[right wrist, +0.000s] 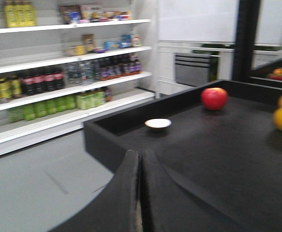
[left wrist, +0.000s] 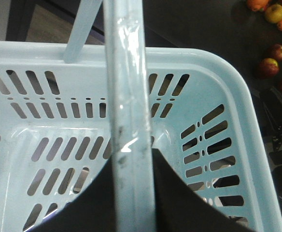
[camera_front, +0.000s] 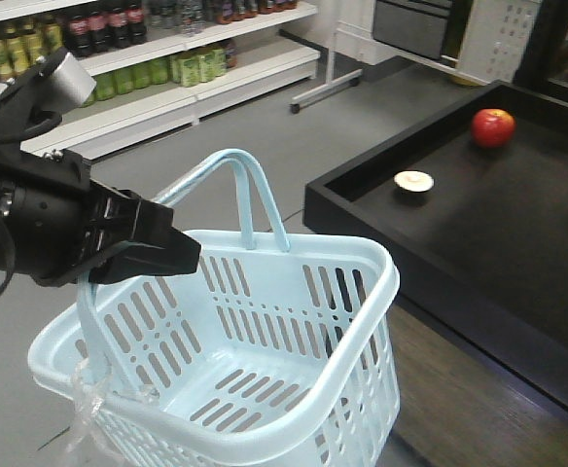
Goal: Pick three apples into basket with both arms
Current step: 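Drive the base to the table with scattered apples and oranges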
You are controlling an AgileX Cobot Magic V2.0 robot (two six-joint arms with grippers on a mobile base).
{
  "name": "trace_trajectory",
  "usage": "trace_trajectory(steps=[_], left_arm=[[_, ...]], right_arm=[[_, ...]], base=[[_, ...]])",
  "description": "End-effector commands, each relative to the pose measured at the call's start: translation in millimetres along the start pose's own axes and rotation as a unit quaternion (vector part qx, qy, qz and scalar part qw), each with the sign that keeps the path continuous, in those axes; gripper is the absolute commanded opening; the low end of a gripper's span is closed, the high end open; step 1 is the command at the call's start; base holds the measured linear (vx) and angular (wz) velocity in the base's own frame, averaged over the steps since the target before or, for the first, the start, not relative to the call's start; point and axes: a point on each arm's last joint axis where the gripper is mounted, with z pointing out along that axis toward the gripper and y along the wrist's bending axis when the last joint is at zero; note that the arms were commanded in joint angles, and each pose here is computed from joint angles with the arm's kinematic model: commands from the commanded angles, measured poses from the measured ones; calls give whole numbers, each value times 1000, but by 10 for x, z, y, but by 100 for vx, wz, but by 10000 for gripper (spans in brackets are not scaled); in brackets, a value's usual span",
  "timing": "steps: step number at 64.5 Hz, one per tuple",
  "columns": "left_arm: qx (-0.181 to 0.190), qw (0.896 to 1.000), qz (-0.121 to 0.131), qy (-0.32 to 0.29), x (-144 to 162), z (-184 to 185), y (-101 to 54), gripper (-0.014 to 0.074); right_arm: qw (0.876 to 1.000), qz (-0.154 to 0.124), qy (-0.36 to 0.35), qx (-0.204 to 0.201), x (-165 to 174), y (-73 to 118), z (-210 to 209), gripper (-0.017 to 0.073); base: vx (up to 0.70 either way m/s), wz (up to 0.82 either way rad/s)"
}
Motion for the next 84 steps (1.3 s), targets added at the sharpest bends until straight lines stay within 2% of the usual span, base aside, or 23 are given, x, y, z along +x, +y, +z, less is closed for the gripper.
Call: trace_trajectory(steps=[1,39,84], left_arm=[[33,998,-2,-52,-80,-139,-132,-8],[33,998,-2,-52,-80,-139,-132,-8],[33,998,-2,-52,-80,-139,-132,-8]], right_arm=[[999,-7,-34,2,-23,-2,-3,-4],[999,-7,-34,2,-23,-2,-3,-4],[999,-7,-34,2,-23,-2,-3,-4]], base=[[16,-65],[12,-60],[4,-39]])
